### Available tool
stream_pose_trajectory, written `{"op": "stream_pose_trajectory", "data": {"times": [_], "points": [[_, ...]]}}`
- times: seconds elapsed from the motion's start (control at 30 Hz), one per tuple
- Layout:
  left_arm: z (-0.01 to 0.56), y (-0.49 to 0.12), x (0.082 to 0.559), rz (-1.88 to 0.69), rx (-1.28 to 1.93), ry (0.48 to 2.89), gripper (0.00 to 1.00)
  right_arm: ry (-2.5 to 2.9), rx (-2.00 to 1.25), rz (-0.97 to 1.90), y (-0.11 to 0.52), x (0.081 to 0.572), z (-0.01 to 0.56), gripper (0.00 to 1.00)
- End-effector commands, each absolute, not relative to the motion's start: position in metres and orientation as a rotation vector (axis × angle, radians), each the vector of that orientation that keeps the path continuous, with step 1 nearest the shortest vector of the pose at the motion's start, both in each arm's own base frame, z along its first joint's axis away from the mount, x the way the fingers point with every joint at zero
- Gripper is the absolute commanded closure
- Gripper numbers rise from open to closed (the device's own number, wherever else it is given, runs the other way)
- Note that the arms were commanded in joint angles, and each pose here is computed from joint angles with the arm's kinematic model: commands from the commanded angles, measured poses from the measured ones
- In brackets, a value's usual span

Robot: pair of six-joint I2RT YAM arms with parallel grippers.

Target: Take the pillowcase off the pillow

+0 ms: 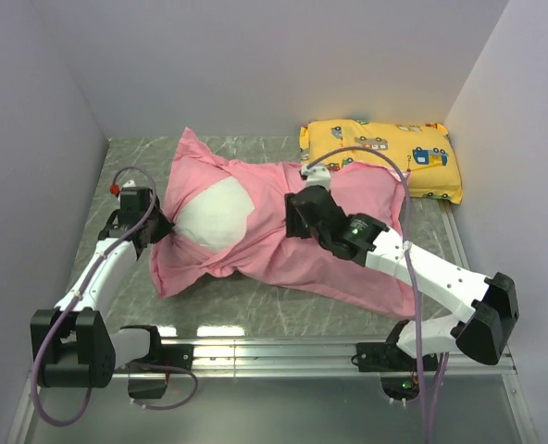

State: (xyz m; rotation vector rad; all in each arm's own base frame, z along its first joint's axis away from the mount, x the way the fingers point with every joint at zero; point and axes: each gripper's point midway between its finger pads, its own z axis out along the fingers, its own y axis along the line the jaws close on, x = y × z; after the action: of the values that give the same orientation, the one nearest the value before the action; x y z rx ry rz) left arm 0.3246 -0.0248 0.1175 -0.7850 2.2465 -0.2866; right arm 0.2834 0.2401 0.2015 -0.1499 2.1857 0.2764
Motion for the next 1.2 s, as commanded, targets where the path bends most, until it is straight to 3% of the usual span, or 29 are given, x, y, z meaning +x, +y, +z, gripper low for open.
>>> {"op": "stream_pose_trajectory", "data": {"times": [0.0, 0.2, 0.37, 0.6, 0.77, 0.93, 1.0, 1.03, 1.07, 1.17], "points": [[0.120, -0.032, 0.322, -0.359, -0.813, 2.200, 1.00, 2.078, -0.195, 0.239, 0.248, 0.285, 0.267, 0.30], [0.131, -0.032, 0.320, -0.397, -0.824, 2.131, 1.00, 1.943, -0.328, 0.320, 0.304, 0.276, 0.341, 0.24], [0.142, -0.033, 0.320, -0.411, -0.815, 2.101, 1.00, 1.908, -0.573, 0.434, 0.380, 0.258, 0.346, 0.23], [0.145, -0.033, 0.320, -0.416, -0.814, 2.091, 0.99, 2.024, -0.797, 0.330, 0.458, 0.265, 0.252, 0.20], [0.140, -0.032, 0.317, -0.413, -0.827, 2.096, 0.99, 2.122, -0.789, 0.243, 0.467, 0.279, 0.184, 0.02], [0.134, -0.031, 0.315, -0.409, -0.844, 2.099, 1.00, 2.244, -0.706, 0.199, 0.451, 0.302, 0.137, 0.02], [0.131, -0.030, 0.313, -0.398, -0.853, 2.104, 0.99, 2.275, -0.693, 0.181, 0.443, 0.311, 0.126, 0.27], [0.129, -0.029, 0.313, -0.390, -0.859, 2.106, 1.00, 2.288, -0.674, 0.158, 0.438, 0.316, 0.125, 0.52], [0.128, -0.029, 0.313, -0.388, -0.863, 2.108, 1.00, 2.316, -0.647, 0.165, 0.433, 0.319, 0.126, 0.97], [0.127, -0.026, 0.312, -0.367, -0.872, 2.104, 1.00, 2.318, -0.554, 0.337, 0.424, 0.336, 0.151, 1.00]]}}
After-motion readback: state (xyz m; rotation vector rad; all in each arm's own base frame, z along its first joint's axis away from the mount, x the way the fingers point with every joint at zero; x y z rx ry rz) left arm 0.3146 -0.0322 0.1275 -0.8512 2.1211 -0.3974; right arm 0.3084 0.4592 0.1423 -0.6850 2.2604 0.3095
